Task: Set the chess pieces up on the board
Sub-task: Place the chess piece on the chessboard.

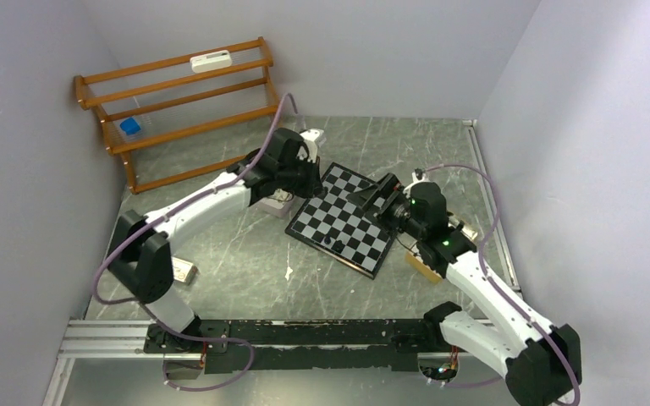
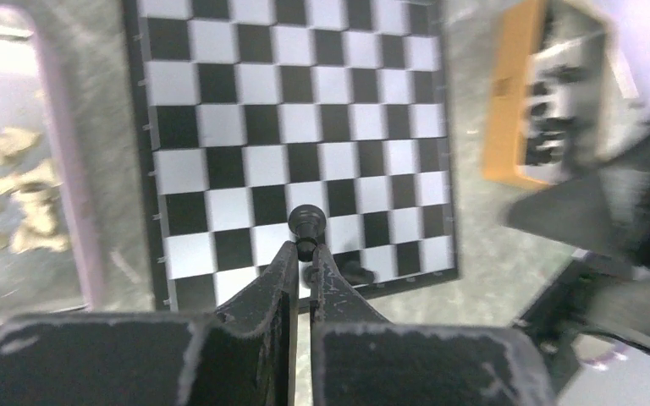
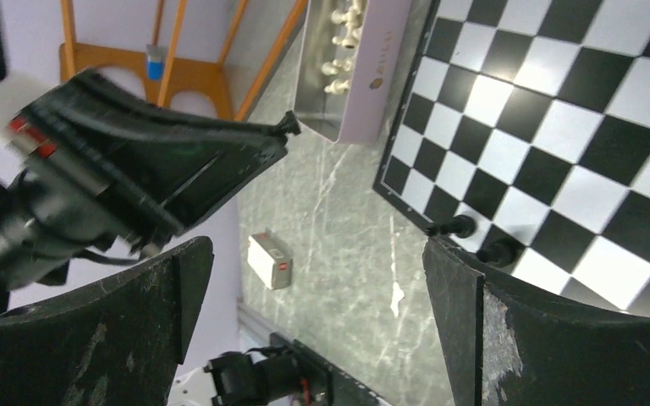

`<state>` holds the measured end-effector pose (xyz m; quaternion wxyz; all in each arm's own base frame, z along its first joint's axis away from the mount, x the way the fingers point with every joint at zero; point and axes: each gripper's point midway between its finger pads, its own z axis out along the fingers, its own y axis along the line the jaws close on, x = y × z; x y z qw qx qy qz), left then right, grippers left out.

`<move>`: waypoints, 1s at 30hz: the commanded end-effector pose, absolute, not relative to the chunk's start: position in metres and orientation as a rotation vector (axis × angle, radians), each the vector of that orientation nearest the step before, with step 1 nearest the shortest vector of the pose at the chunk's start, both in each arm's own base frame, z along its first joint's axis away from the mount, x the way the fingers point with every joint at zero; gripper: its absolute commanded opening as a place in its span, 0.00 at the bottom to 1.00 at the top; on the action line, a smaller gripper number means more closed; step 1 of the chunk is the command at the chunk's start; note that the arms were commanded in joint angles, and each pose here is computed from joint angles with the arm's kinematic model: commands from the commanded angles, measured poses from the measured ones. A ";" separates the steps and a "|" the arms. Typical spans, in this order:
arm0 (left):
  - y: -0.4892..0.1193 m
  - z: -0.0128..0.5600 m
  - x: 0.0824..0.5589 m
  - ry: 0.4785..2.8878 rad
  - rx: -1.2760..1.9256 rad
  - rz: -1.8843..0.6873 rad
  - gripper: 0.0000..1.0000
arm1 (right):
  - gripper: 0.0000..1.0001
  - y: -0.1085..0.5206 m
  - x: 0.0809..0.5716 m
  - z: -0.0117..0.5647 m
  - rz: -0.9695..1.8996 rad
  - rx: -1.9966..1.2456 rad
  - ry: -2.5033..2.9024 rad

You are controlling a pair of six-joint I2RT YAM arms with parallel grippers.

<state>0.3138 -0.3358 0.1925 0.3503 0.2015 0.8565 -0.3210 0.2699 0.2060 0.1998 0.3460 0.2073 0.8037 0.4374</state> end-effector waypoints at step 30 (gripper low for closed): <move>-0.291 0.058 0.326 2.690 0.802 -0.069 0.05 | 1.00 0.133 0.253 0.212 0.699 0.440 1.991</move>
